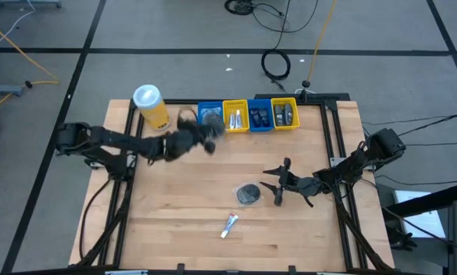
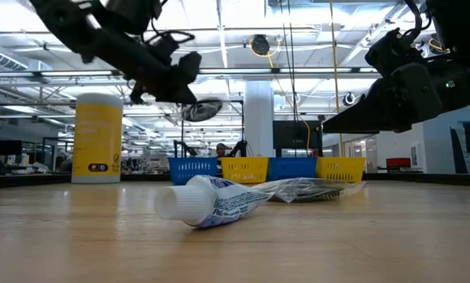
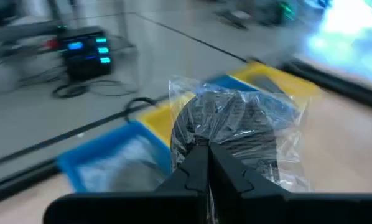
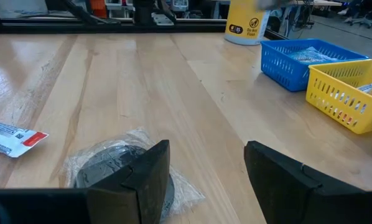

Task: Pick & Place Travel size toiletries
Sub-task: Put the black comb into the left blue bin

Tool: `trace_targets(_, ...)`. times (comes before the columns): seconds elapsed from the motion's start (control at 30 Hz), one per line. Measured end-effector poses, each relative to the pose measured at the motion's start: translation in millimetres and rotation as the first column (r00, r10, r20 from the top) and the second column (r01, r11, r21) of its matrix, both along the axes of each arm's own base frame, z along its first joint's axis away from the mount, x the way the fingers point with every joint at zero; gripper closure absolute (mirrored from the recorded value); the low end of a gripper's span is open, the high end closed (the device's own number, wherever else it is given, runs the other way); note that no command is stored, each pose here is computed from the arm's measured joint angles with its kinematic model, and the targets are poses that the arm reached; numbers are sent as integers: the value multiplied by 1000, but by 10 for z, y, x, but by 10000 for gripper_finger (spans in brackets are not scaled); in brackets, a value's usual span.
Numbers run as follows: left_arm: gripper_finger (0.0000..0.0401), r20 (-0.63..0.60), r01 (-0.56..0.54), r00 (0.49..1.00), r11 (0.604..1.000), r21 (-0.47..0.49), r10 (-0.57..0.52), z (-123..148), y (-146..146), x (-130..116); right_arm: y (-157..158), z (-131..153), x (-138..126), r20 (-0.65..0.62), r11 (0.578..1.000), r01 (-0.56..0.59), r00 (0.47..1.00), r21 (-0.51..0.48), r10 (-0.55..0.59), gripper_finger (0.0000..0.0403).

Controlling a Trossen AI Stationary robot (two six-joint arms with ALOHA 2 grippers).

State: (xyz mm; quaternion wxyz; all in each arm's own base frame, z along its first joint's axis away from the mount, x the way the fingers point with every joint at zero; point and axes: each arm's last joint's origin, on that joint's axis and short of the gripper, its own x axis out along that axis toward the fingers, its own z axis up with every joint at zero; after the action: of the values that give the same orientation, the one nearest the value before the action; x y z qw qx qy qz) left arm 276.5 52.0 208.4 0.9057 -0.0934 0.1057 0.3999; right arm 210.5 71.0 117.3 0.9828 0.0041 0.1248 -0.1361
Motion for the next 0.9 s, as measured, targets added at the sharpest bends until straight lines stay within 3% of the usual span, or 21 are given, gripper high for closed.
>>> trace_targets(0.17,399,87,-182,978,979,-92,190,-70,526,-91,0,0,-1,0,1000,0,1000,0,0,204)
trace_targets(0.4,383,125,-243,953,944,-223,275,-326,921,-135,-1,-6,-3,-7,1000,0,1000,-3,0,204)
trace_targets(0.7,382,120,-245,951,932,-268,284,-597,1025,-67,-1,-7,-3,-7,1000,0,1000,-3,0,204)
trace_targets(0.9,382,119,-61,988,954,-295,100,-551,1026,-60,-1,-9,-3,-9,1000,0,1000,-4,0,204)
